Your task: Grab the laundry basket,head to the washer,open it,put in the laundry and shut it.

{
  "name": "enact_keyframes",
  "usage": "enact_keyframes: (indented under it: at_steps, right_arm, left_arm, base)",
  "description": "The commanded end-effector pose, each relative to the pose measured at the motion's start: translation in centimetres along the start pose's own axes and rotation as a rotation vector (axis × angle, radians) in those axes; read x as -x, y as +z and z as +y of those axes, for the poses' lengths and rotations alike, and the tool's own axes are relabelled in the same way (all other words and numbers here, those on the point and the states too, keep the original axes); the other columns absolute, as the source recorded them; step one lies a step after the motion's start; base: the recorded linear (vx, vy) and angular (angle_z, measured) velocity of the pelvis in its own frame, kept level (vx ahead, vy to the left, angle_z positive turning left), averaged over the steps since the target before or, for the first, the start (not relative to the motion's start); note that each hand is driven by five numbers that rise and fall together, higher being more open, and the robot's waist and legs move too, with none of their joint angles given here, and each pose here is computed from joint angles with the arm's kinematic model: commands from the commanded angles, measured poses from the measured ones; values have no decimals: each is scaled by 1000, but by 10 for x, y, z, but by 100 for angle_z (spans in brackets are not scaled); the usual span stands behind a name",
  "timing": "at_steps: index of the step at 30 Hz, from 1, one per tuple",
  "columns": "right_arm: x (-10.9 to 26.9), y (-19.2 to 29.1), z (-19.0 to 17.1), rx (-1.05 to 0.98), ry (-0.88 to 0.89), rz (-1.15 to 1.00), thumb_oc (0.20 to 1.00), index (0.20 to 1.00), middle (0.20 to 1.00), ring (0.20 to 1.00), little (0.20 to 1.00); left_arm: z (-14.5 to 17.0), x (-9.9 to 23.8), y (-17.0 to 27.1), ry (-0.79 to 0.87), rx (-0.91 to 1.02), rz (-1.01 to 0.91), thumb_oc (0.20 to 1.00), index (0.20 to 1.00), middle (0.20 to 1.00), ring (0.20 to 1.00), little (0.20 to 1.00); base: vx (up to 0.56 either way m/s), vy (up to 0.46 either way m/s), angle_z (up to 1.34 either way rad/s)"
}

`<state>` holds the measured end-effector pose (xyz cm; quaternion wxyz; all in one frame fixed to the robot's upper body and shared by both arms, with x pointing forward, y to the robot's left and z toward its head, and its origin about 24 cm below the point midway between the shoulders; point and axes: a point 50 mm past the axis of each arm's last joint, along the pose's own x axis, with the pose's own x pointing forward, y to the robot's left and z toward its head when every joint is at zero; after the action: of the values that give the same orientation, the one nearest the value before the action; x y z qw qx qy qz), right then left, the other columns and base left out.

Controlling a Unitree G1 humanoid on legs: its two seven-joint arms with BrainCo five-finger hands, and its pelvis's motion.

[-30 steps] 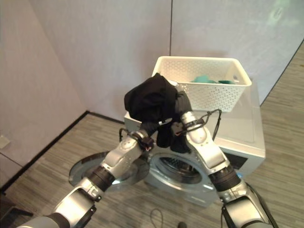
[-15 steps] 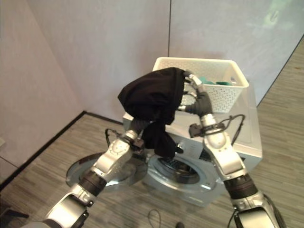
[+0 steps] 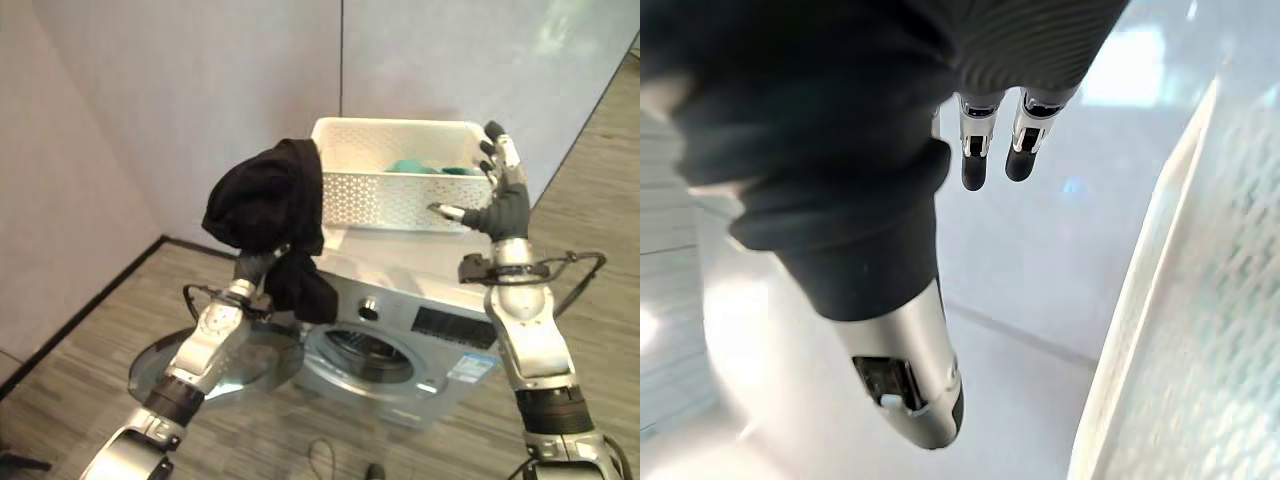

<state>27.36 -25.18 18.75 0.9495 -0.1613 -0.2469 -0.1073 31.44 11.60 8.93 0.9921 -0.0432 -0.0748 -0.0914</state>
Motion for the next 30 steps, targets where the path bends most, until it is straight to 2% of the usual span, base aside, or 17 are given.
enact_keyframes:
  at_steps: [1,4,5,7,8,10,15,16,17,19,20,21,24,28,30]
  right_arm:
    - [1,13,-38,157,-180,-83,1000,1000,1000,1000,1000]
    - [23,-7,-73,396,-381,26,1000,1000,1000,1000,1000]
    - [24,-8,-72,400,-383,29,1000,1000,1000,1000,1000]
    - [47,-29,-93,605,-462,160,1000,1000,1000,1000,1000]
    - [72,-49,-105,731,-491,282,1000,1000,1000,1000,1000]
    - [98,-67,-107,760,-496,403,1000,1000,1000,1000,1000]
    - [145,-105,-91,696,-411,633,1000,1000,1000,1000,1000]
    - [181,-139,-71,589,-336,836,1000,1000,1000,1000,1000]
    - [181,-139,-70,586,-336,834,1000,1000,1000,1000,1000]
    - [206,-156,-54,514,-290,966,1000,1000,1000,1000,1000]
    - [233,-170,-41,430,-256,1100,1000,1000,1000,1000,1000]
    - [233,-170,-41,429,-256,1099,1000,1000,1000,1000,1000]
    - [275,-188,-15,249,-244,1321,1000,1000,1000,1000,1000]
    - [313,-196,29,198,22,1508,1000,1000,1000,1000,1000]
    - [329,-195,46,199,167,1564,1000,1000,1000,1000,1000]
  left_arm:
    - [12,-6,41,-10,-184,-219,200,200,200,200,200]
    - [25,2,30,31,-331,-183,200,200,200,200,200]
    - [24,3,29,29,-332,-180,200,200,200,200,200]
    - [30,10,19,69,-326,-144,200,200,200,200,200]
    - [34,18,13,96,-320,-129,200,200,200,200,200]
    - [36,22,8,113,-298,-114,200,200,200,200,200]
    - [33,29,-1,109,-279,-91,200,200,200,200,200]
    - [31,33,-1,97,-249,-97,200,200,200,200,200]
    - [32,33,-1,98,-250,-98,200,200,200,200,200]
    - [27,37,-4,71,-222,-89,200,200,200,200,200]
    - [23,39,-7,44,-192,-72,200,200,200,200,200]
    - [23,39,-7,45,-193,-72,200,200,200,200,200]
    - [14,45,-14,-18,-156,-37,200,200,200,200,200]
    - [12,54,-24,-50,-149,5,200,200,200,200,200]
    - [20,56,-17,-36,-209,-24,200,200,200,200,200]
  base:
    - [33,0,-4]
    - [2,4,-8]
    - [16,4,-8]
    - [22,-1,-6]
    - [0,0,0]
    - [0,0,0]
    - [-9,-3,-7]
    - [-30,4,-13]
    - [-35,1,-23]
    - [12,-4,-20]
    - [3,-8,-8]
    - [-19,-11,-6]
    - [0,0,0]
    - [-17,-11,6]
    - [-21,-23,10]
